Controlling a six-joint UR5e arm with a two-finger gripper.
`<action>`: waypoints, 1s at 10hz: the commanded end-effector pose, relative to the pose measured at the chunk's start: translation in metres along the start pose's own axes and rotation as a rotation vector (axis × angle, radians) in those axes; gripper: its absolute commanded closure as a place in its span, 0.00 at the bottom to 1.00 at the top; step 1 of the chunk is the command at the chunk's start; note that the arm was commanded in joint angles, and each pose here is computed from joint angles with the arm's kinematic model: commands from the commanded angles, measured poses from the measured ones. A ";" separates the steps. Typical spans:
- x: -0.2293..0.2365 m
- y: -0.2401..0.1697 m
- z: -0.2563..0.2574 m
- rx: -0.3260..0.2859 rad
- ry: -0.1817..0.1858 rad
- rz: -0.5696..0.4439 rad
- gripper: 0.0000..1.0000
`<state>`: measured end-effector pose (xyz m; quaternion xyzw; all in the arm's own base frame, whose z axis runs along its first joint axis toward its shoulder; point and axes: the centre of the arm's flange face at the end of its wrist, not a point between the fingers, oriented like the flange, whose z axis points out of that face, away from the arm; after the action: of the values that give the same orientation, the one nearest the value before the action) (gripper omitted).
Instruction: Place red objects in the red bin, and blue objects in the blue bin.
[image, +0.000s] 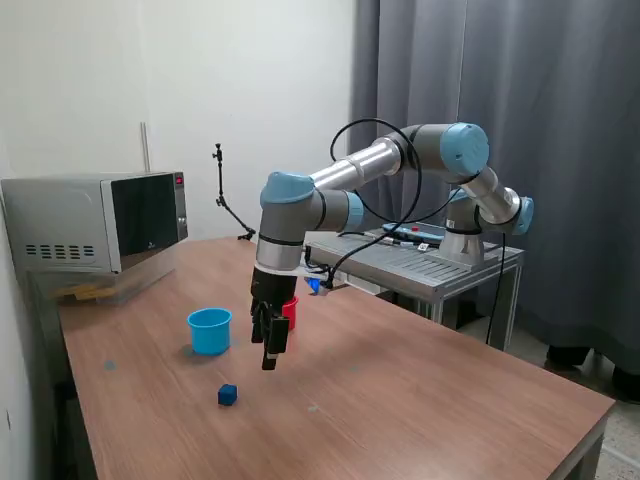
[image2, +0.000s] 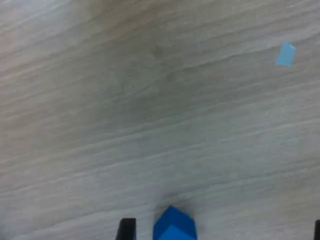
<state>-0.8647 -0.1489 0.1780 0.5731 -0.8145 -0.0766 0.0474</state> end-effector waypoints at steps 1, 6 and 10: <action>0.010 0.004 0.002 -0.020 0.012 0.083 0.00; 0.013 0.011 0.026 -0.028 0.007 0.305 0.00; 0.010 0.016 0.035 -0.031 0.005 0.394 0.00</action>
<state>-0.8865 -0.1544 0.1478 0.4237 -0.8998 -0.0774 0.0702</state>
